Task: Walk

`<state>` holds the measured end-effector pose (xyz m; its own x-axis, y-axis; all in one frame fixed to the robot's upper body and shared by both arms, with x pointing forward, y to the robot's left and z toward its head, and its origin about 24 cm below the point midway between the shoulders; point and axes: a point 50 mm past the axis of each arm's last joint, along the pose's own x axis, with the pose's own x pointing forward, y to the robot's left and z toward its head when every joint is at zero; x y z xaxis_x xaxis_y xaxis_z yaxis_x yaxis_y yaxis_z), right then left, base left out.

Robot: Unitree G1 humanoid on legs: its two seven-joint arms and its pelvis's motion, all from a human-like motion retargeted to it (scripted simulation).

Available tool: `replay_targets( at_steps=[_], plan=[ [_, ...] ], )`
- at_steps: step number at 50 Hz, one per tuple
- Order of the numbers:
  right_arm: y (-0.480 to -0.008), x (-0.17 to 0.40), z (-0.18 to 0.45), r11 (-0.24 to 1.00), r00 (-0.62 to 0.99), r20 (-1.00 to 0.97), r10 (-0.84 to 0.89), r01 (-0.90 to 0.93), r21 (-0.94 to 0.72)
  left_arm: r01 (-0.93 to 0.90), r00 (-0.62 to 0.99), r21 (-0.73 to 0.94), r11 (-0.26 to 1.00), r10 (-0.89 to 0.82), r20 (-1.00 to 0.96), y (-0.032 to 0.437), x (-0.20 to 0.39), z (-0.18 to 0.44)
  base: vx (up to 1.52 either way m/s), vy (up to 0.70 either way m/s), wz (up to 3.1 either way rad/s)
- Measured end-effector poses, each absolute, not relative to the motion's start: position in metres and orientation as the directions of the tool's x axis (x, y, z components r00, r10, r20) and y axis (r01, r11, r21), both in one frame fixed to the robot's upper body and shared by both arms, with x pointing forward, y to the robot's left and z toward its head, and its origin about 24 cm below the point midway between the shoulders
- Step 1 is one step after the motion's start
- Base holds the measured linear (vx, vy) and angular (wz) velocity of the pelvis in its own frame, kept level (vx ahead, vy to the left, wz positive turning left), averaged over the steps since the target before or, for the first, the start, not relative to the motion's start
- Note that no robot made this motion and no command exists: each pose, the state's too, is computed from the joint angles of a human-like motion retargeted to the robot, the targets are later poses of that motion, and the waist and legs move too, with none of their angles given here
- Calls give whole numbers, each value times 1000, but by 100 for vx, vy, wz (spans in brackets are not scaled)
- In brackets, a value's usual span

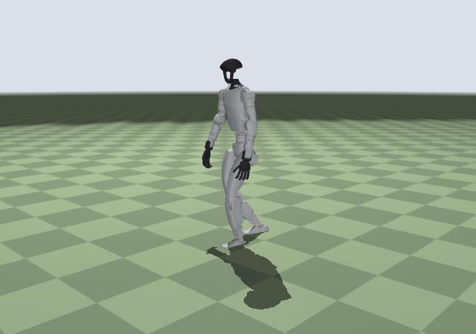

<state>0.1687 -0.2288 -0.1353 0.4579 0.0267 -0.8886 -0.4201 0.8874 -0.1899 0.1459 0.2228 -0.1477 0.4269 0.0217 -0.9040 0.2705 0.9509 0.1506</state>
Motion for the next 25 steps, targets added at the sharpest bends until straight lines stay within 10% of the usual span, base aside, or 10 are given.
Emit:
replay_targets(
  at_steps=[25],
  plan=[
    [-233,142,-146,904,405,-914,-14,-386,-185,202,362,185,962,102,-926,237,120,-154,31,8,42]
  ],
)
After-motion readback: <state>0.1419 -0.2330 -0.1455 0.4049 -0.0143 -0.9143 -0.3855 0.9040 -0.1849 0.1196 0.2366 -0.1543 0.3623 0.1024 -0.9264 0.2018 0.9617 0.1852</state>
